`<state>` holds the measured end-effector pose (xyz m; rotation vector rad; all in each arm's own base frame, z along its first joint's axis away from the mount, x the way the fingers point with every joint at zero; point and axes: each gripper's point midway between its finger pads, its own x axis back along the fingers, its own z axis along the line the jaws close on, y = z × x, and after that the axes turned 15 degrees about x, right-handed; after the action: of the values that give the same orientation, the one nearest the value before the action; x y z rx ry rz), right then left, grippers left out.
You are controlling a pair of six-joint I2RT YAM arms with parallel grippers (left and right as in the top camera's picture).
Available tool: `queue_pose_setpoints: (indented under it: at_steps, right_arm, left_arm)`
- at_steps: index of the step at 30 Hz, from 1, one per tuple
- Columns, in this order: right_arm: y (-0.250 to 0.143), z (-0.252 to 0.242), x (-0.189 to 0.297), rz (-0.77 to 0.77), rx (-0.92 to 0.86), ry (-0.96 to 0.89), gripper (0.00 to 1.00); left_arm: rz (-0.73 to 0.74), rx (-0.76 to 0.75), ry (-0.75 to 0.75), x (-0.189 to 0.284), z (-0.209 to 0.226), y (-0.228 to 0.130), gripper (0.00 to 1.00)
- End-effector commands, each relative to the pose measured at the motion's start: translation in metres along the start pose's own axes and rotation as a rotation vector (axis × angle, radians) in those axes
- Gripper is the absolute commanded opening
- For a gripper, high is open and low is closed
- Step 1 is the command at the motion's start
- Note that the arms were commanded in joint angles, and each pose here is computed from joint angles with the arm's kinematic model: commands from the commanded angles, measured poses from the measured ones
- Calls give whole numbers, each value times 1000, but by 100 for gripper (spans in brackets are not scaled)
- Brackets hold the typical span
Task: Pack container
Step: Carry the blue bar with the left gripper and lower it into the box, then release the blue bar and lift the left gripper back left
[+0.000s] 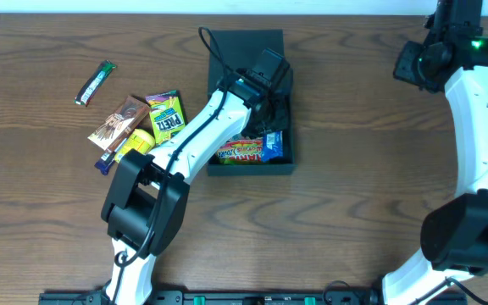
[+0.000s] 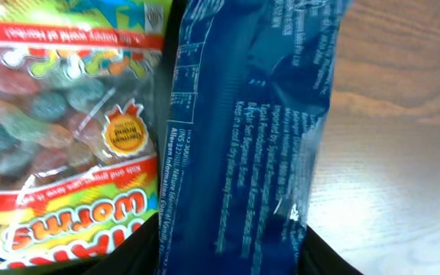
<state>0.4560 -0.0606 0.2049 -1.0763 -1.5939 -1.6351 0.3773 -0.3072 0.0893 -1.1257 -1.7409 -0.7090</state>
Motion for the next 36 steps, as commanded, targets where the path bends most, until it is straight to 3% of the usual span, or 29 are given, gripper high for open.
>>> queue_pose_setpoints:
  at_steps: [1, 9, 10, 11, 12, 13, 24, 27, 28, 29, 31, 36]
  right_arm:
    - [0, -5, 0, 0, 5, -11, 41]
    - [0, -5, 0, 1, 5, -11, 41]
    - [0, -5, 0, 1, 5, -11, 41]
    - [0, -5, 0, 1, 5, -11, 41]
    - [0, -5, 0, 1, 5, -11, 41]
    - [0, -5, 0, 1, 5, -10, 41]
    - [-6, -5, 0, 26, 7, -10, 41]
    - [-6, -5, 0, 27, 7, -10, 40]
    - [-7, -5, 0, 28, 9, -10, 39]
    - [-7, -5, 0, 29, 20, -7, 39]
    - [-7, -4, 0, 31, 30, -5, 38]
    - [-7, 4, 0, 28, 34, 41, 40]
  left_arm:
    - [48, 17, -15, -4, -4, -7, 18]
    - [4, -3, 28, -8, -3, -13, 20]
    - [0, 1, 26, -8, -5, -14, 32]
    - [-3, -6, 15, -9, -8, -15, 56]
    - [-7, -11, 10, -9, -10, -15, 70]
    - [-10, -15, 5, -9, -12, -16, 75]
    - [-100, -90, -74, 20, -32, -2, 72]
    - [-142, -173, -89, 40, -37, 1, 60]
    - [-178, -206, -94, 51, -38, 5, 49]
    - [-225, -224, -93, 63, -39, 12, 44]
    - [-352, -231, -64, 91, -33, 34, 43]
    - [-749, -277, 144, 198, 19, 113, 58]
